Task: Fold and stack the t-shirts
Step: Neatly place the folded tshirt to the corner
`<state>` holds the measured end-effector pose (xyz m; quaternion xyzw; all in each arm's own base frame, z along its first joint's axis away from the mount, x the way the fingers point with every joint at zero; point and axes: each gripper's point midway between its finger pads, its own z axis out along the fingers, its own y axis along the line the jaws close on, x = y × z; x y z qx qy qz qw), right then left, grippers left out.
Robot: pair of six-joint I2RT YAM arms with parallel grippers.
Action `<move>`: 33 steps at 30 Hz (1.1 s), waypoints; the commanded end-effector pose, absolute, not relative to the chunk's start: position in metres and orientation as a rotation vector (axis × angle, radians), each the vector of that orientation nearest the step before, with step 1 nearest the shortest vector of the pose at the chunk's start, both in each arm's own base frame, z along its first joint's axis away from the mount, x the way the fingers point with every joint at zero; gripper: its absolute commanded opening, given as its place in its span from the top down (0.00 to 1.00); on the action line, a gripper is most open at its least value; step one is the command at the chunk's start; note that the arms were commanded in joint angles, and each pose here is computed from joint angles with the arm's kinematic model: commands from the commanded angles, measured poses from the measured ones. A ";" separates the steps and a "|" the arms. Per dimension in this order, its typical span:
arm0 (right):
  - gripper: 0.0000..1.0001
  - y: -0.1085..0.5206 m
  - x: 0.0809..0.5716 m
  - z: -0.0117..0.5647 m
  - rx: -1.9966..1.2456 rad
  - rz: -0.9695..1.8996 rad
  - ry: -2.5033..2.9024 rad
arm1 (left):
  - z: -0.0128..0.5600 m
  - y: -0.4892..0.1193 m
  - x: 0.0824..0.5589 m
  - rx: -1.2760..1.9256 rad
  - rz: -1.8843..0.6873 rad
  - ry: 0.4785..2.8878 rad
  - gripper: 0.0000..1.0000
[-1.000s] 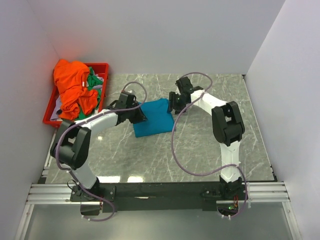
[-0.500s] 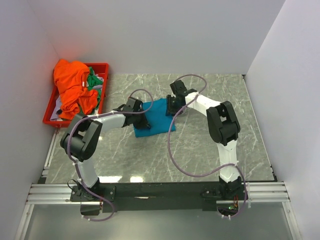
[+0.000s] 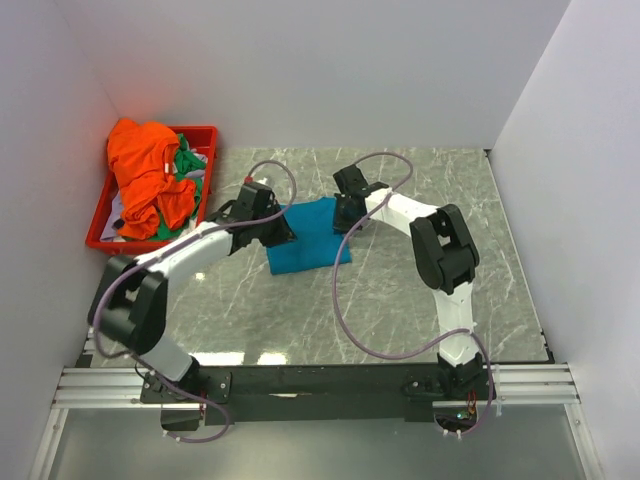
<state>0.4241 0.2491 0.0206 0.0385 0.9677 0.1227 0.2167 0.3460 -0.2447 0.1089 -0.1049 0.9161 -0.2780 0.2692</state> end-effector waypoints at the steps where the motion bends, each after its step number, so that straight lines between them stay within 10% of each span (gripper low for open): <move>1: 1.00 0.214 0.407 0.011 0.270 0.164 2.719 | 0.156 -0.243 0.346 -0.221 -0.772 2.368 0.87; 33: 1.00 -0.080 0.245 0.046 1.835 -0.532 2.117 | 0.183 -0.256 0.302 -0.048 -0.993 2.328 0.86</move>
